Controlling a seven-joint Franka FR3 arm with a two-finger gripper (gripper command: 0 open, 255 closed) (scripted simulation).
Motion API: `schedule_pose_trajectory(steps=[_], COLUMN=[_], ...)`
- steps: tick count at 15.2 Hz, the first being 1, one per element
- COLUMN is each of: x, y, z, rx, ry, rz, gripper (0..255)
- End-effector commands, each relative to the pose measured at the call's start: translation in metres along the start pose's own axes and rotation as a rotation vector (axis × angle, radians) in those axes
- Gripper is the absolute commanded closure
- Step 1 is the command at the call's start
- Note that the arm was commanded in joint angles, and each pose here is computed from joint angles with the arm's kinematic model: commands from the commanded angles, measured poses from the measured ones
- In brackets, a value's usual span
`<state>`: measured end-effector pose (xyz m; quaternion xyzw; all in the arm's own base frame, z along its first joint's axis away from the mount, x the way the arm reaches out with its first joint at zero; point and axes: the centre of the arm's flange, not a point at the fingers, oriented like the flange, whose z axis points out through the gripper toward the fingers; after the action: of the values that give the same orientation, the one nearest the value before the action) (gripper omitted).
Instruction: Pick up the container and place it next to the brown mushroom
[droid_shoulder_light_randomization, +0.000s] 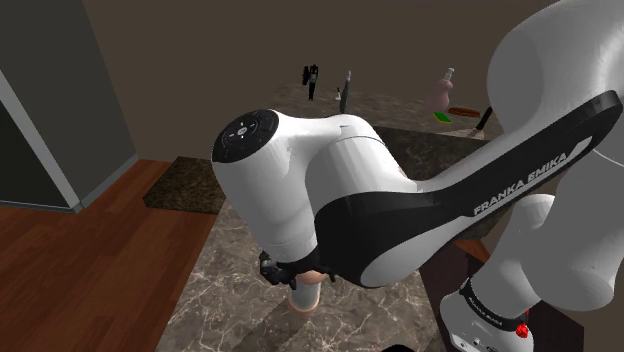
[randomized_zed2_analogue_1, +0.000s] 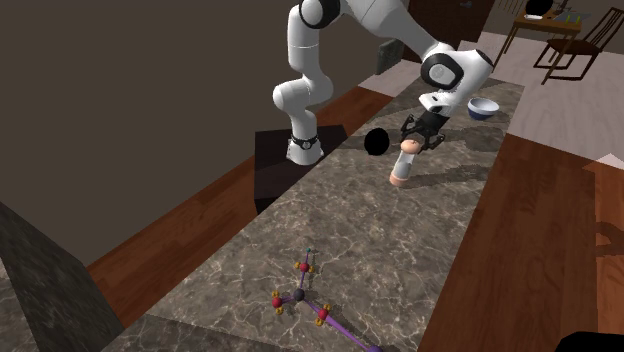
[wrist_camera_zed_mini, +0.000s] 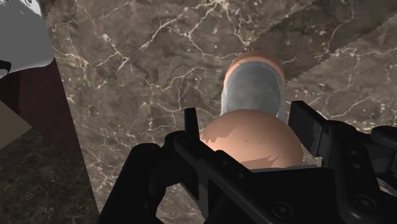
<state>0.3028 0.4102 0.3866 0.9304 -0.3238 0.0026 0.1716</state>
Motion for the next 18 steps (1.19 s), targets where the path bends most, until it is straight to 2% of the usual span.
schedule_pose_trajectory(steps=[1, 6, 10, 18], x=[0.000, 0.000, 0.000, 0.000], y=[0.000, 0.000, 0.000, 0.000], z=[0.000, 0.000, -0.050, -0.050], rx=[0.000, 0.000, 0.000, 0.000], ry=[0.000, 0.000, 0.000, 0.000], rz=[0.000, 0.000, 0.000, 0.000], gripper=[0, 0, 0, 0])
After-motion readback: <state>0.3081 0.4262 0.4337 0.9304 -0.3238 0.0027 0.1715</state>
